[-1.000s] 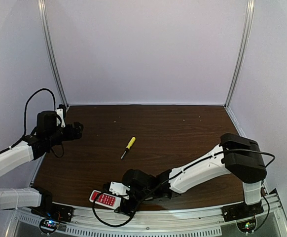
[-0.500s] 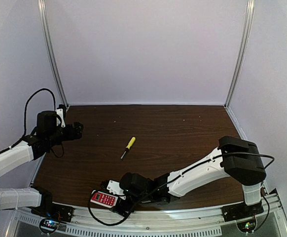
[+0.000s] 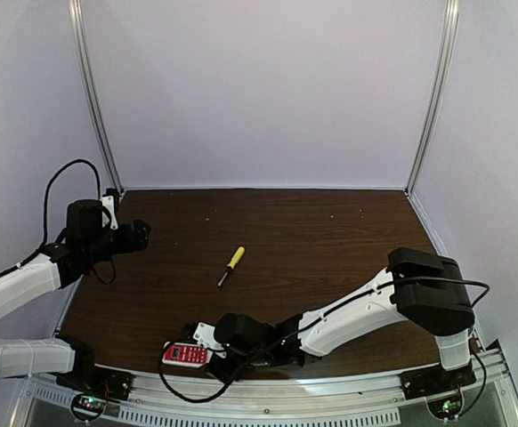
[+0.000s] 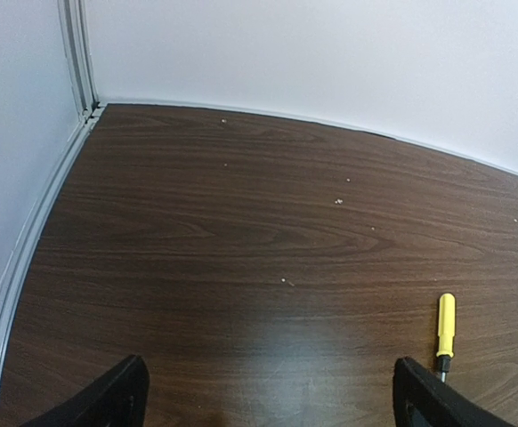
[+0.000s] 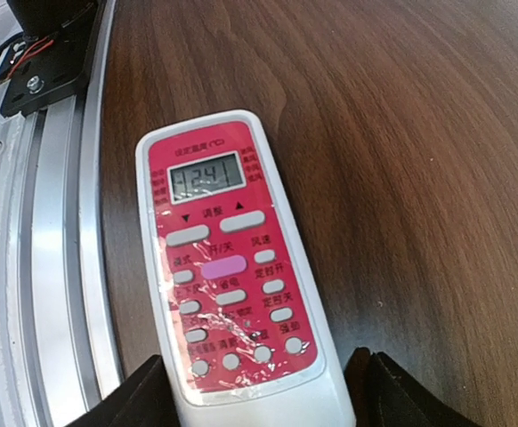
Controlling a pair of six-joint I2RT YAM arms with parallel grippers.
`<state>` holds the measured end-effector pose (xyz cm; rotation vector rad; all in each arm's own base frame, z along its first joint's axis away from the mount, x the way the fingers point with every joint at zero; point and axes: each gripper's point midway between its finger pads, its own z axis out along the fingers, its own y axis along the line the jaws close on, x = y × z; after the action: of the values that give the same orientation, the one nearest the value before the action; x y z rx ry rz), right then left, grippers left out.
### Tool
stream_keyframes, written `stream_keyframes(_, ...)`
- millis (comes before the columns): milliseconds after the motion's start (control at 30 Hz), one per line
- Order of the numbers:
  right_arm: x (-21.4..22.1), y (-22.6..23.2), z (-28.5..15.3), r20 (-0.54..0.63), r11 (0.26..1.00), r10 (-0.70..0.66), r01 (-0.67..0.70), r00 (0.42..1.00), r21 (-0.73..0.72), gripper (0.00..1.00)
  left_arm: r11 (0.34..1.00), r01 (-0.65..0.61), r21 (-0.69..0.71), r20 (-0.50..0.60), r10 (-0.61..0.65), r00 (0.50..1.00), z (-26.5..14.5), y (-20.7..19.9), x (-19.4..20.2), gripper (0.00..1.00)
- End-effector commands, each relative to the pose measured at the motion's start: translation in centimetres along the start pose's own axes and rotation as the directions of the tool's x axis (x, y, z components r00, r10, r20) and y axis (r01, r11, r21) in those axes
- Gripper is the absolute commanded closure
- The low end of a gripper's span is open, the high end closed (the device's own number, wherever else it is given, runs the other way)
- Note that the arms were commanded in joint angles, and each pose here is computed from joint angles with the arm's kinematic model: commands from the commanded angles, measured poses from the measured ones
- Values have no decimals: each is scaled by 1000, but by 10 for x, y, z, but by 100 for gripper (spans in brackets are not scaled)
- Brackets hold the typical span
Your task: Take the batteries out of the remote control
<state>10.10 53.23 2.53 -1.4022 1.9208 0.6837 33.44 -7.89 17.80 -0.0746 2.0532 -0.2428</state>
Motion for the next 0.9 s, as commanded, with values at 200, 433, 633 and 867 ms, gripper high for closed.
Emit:
stream_keyframes(200, 21, -21, -4, -64, 999, 39, -37, 997, 33, 46, 999, -5, 46, 0, 5, 1000, 4, -9, 2, 3)
stream_keyframes(433, 2, -67, -41, 28, 987, 146, -147, 989, 56, 54, 978, -32, 206, 14, 30, 999, 6, -37, 1, 3)
stream_keyframes(633, 0, -110, -77, 88, 966, 232, -240, 969, 96, 57, 919, -76, 387, 39, 66, 997, 6, -72, -3, 3)
stream_keyframes(867, 3, -159, -121, 190, 911, 364, -391, 912, 133, 61, 826, -197, 528, 113, 161, 980, 0, -120, -4, 3)
